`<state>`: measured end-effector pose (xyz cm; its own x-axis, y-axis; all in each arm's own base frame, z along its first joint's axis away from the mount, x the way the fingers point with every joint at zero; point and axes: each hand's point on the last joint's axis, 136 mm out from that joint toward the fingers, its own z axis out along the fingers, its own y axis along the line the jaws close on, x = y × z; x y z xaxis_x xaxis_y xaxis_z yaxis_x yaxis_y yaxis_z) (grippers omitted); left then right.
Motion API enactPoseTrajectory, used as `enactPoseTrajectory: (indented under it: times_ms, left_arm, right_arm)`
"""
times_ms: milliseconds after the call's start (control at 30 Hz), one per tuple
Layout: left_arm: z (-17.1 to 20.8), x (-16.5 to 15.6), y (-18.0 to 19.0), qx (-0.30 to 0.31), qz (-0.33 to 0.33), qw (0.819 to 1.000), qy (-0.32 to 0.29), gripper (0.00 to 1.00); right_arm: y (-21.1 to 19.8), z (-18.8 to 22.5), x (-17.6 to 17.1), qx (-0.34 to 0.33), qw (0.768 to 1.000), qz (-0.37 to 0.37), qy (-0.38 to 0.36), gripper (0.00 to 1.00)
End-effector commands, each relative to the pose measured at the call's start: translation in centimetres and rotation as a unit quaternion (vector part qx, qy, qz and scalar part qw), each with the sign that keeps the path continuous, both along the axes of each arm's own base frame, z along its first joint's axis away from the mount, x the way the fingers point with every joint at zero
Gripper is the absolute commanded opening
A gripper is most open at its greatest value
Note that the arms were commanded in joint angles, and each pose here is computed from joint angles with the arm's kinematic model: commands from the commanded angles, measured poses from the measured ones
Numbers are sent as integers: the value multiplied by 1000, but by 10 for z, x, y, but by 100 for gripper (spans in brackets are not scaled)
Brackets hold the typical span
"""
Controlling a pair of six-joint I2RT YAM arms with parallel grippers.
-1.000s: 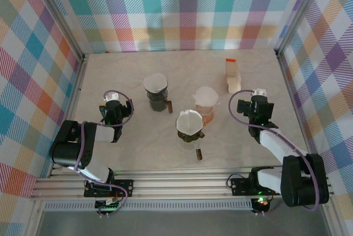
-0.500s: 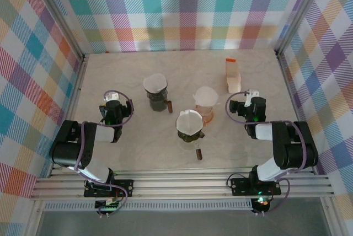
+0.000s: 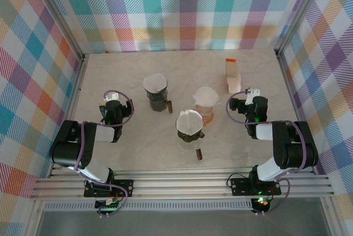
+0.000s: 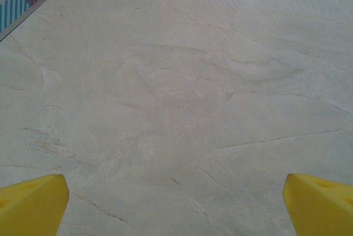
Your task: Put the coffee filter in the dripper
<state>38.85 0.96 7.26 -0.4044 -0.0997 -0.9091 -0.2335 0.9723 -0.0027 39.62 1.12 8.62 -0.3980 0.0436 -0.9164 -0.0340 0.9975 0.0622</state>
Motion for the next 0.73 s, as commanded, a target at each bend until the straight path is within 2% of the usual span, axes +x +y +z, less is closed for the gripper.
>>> enactPoseTrajectory:
  times_ms: [0,700]
  left_arm:
    - [10,4,1,2,-3,1000,-20,100]
    - [10,4,1,2,-2,1000,-21,100]
  right_arm:
    - [4,6,1,8,1000,8,-16,99]
    - [4,5,1,9,1000,9,-14,99]
